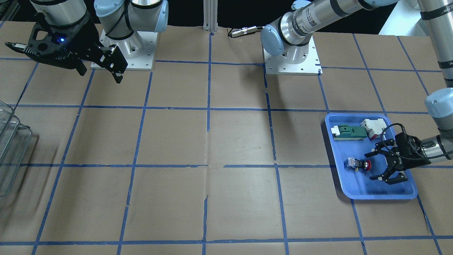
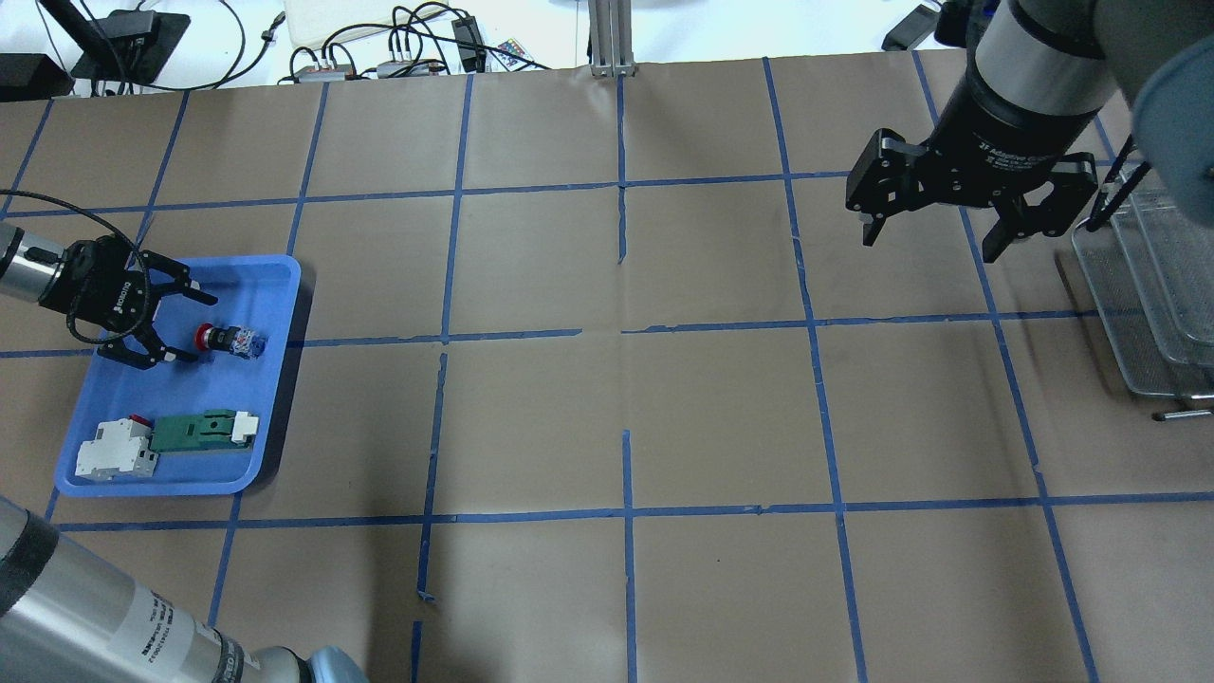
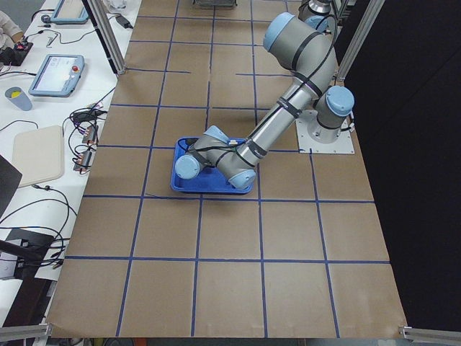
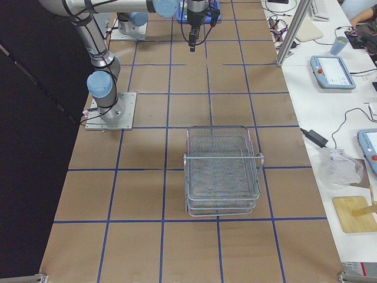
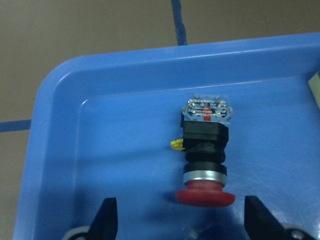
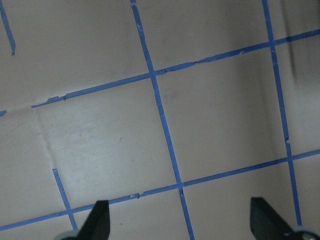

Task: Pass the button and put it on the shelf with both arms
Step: 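Lower the left gripper and grasp the red push-button by its red cap, then lift the push-button and carry it toward the table center with the left gripper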

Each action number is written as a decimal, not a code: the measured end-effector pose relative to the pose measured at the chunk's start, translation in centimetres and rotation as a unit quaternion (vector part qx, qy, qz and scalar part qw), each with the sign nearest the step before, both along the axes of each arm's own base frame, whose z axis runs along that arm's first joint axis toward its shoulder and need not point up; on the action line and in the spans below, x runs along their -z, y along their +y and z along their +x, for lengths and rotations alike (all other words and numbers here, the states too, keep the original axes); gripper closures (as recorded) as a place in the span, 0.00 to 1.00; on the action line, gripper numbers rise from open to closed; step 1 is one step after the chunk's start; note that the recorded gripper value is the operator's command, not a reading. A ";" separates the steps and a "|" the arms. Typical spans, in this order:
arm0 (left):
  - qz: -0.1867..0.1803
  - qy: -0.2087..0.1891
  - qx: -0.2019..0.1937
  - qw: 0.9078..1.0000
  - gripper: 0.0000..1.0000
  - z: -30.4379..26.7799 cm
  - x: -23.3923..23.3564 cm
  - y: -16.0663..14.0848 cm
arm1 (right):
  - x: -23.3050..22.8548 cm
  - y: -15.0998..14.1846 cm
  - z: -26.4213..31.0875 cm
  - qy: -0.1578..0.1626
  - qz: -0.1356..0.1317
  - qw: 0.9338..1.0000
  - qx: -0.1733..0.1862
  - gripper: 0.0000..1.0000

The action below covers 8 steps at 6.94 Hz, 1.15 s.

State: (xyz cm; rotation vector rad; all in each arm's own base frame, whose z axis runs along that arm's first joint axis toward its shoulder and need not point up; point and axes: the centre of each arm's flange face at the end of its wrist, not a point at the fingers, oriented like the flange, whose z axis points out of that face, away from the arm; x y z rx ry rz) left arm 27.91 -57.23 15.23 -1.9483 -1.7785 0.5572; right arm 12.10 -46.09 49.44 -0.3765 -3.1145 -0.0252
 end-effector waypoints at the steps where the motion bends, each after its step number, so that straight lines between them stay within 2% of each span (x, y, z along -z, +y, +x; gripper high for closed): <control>1: 0.005 0.006 0.001 1.000 0.57 -0.1 0.3 0.2 | 0.5 -0.5 -0.3 0.001 0.002 1.000 0.016 0.00; 2: 0.005 0.008 0.005 1.000 0.68 -0.2 0.4 0.2 | 1.1 -1.4 -0.7 0.001 0.000 0.999 0.050 0.00; 3: 0.000 0.007 0.010 1.000 0.89 -0.1 0.3 0.2 | 1.4 -1.9 -1.0 0.001 -0.004 0.995 0.096 0.00; 4: -0.006 0.004 0.013 1.000 1.00 -0.1 -0.1 0.1 | 1.4 -2.0 -1.1 0.002 -0.006 0.988 0.156 0.00; 5: -0.010 0.003 0.014 1.000 1.00 -0.2 -0.7 0.1 | 1.4 -2.0 -1.3 0.003 -0.003 0.979 0.204 0.00; 7: -0.013 0.011 0.018 1.000 1.00 -2.0 -2.9 -0.2 | 0.5 -1.6 -1.4 0.004 -0.008 0.964 0.267 0.00; 8: -0.005 0.025 0.019 0.999 1.00 -4.4 -5.4 -0.4 | -0.3 -1.0 -1.4 0.001 -0.016 0.952 0.305 0.00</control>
